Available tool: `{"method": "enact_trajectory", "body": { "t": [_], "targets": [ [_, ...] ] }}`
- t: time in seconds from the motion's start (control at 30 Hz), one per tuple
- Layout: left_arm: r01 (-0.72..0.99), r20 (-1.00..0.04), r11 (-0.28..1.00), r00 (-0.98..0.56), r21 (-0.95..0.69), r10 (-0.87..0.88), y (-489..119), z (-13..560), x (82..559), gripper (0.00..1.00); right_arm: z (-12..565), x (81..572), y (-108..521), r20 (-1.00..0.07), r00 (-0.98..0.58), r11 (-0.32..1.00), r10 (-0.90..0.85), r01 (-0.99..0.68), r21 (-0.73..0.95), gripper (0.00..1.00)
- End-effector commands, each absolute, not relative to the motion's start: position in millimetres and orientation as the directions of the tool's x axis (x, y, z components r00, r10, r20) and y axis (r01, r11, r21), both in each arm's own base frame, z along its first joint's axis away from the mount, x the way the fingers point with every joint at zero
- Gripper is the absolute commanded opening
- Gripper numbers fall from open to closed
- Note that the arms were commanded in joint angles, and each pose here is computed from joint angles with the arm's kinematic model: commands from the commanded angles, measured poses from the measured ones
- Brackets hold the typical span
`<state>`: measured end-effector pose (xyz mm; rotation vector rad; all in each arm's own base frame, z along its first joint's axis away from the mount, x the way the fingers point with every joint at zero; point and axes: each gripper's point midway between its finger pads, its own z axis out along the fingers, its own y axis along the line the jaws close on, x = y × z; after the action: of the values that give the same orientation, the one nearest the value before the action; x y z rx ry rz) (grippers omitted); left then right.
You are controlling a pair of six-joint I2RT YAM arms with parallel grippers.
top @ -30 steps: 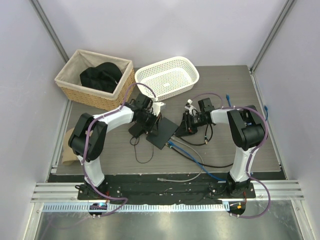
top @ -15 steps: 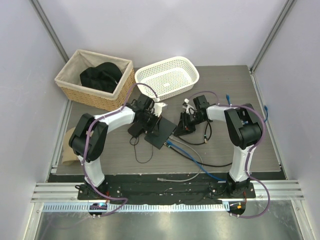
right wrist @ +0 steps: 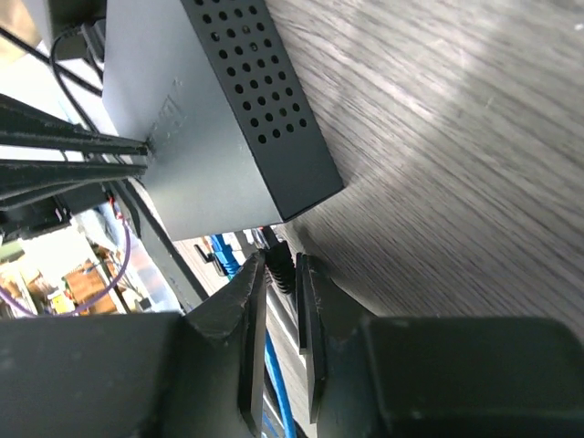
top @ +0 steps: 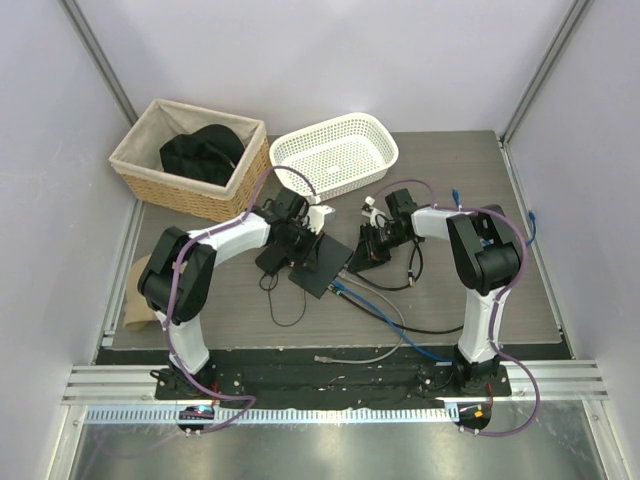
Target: Pull the plug from the switch port
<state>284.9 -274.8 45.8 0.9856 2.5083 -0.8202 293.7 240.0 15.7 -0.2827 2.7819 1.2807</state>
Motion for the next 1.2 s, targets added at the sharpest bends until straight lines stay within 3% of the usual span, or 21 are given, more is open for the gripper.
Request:
{"method": "enact_trajectory", "body": {
  "t": [0.0, 0.07, 0.13, 0.3, 0.57, 0.77, 1.17],
  "targets": [
    [0.706, -0.469, 0.567, -0.707, -0.425, 0.529, -271.2, 49.0, 271.7, 0.20, -39.3, 274.2, 213.3, -0.101, -0.971, 0.741, -0.217, -0.231, 0.630, 0.25],
    [0.692, -0.477, 0.570, -0.720, -0.443, 0.504, -271.8, 55.9, 270.8, 0.27, -33.8, 272.4, 217.1, -0.103, -0.971, 0.721, -0.218, -0.231, 0.654, 0.38],
    [0.690, -0.493, 0.557, -0.722, -0.462, 0.486, -273.6, 61.0, 269.8, 0.28, -29.2, 272.8, 221.1, -0.104, -0.972, 0.704, -0.212, -0.225, 0.674, 0.46],
    [0.630, -0.424, 0.602, -0.776, -0.490, 0.467, -271.7, 45.4, 267.4, 0.28, -26.6, 292.9, 228.2, -0.157, -0.976, 0.706, -0.152, -0.218, 0.674, 0.56],
    [0.632, -0.418, 0.609, -0.775, -0.479, 0.474, -273.1, 34.5, 273.0, 0.28, -36.2, 293.9, 232.0, -0.195, -0.972, 0.680, -0.129, -0.230, 0.696, 0.53],
    [0.624, -0.399, 0.622, -0.781, -0.472, 0.481, -270.9, 24.9, 273.6, 0.27, -53.5, 292.6, 219.4, -0.233, -0.968, 0.739, -0.092, -0.224, 0.636, 0.52],
    [0.628, -0.389, 0.622, -0.778, -0.468, 0.494, -271.4, 20.0, 269.2, 0.26, -84.7, 297.9, 207.5, -0.125, -0.990, 0.829, -0.057, -0.117, 0.547, 0.41]
  ]
}}
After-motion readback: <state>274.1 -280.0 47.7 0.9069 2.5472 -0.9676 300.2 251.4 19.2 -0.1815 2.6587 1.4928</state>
